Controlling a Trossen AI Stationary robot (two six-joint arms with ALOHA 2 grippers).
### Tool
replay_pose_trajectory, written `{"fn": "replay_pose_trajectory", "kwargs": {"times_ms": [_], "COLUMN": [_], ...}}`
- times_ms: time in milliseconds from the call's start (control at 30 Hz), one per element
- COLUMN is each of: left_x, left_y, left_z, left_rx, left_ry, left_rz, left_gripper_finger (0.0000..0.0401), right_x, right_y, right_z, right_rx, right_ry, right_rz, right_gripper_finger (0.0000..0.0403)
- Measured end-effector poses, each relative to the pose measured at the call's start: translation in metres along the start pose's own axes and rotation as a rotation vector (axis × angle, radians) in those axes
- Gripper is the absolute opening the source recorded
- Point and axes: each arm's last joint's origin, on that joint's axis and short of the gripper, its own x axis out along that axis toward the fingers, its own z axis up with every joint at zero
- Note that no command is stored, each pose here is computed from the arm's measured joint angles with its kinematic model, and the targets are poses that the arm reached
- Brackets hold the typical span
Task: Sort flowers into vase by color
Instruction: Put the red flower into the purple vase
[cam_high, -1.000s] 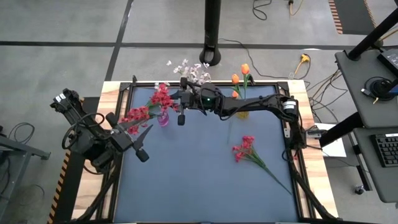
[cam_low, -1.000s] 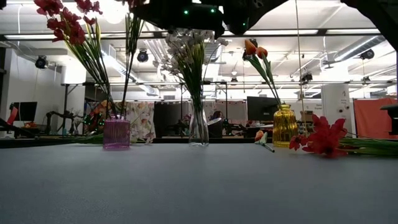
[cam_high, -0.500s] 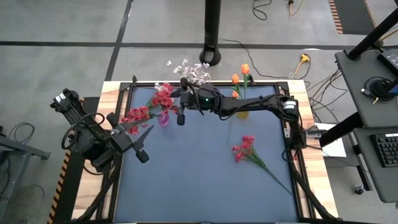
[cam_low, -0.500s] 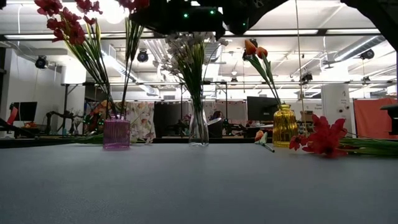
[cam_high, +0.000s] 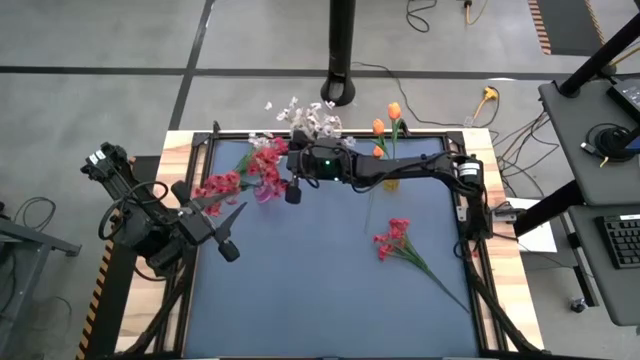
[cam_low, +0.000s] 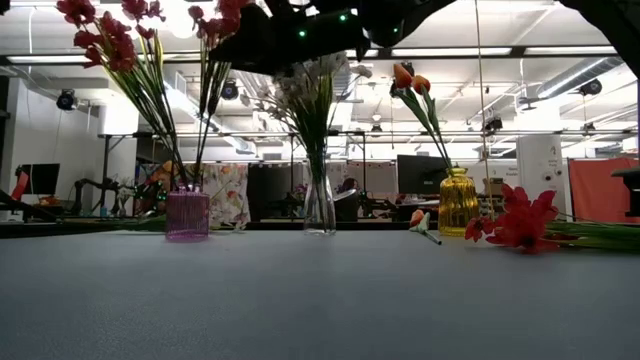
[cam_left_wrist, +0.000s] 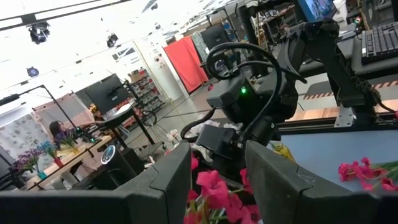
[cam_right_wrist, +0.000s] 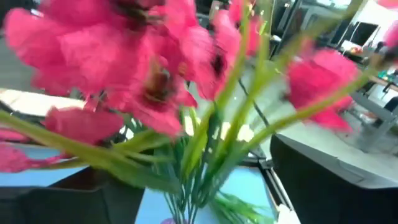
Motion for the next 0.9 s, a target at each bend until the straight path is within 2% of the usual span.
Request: {"fn": "replay_pose_trajectory", "kwargs": {"times_ms": [233, 900], "left_x": [0.0, 0.0], "left_y": [0.0, 0.0], "left_z": [0.0, 0.0], "left_rx": [0.0, 0.0], "left_ry": [0.001, -0.006], "left_rz": [0.001, -0.005], "left_gripper_finger": [0.0137, 0.0137], "right_x": [-0.01, -0.064], "right_y": [0.005, 0.011], "right_z": [0.015, 0.081], "right_rx": [-0.006, -0.059], "right_ry": [0.003, -0.028], "right_rz": [0.019, 0.017], "right_gripper_finger": [0.0361, 0.0364]}}
